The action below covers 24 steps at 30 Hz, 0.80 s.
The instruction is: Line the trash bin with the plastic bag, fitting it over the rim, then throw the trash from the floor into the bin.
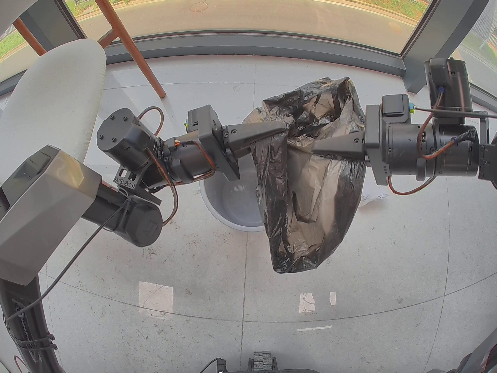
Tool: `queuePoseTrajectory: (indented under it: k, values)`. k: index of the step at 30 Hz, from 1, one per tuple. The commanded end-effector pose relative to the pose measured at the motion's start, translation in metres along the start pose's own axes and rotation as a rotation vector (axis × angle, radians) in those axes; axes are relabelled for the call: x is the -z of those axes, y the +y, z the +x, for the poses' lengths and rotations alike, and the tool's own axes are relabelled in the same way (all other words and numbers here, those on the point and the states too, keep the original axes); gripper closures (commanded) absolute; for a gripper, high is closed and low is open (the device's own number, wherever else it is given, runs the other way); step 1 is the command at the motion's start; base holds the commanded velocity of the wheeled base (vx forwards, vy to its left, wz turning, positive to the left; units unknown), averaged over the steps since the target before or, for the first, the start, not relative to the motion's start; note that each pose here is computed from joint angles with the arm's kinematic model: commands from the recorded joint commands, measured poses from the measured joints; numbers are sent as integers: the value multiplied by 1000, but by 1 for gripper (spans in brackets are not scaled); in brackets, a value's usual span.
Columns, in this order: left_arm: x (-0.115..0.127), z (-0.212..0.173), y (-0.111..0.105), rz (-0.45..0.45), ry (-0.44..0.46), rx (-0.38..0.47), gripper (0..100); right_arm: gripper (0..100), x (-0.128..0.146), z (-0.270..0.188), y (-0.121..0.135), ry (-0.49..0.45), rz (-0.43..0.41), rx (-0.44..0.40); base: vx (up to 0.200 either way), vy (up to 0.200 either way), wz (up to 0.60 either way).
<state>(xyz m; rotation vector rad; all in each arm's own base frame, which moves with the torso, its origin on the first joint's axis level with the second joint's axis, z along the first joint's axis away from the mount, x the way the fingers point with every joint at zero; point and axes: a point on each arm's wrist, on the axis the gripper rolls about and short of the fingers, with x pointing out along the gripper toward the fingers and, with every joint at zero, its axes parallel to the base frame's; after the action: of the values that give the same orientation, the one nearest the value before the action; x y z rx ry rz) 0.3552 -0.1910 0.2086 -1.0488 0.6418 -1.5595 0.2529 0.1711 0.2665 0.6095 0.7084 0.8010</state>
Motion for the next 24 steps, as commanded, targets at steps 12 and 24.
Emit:
queuePoseTrajectory:
  k: [12,24]
  values:
    - [51,-37,-63,-54,-30,-44,100,100,54,16,8,175,-10,0,0,0,0]
    - [68,-61,-28,-17,-55,-150,100,100,59,41,-9,204,-17,31,0,0,0]
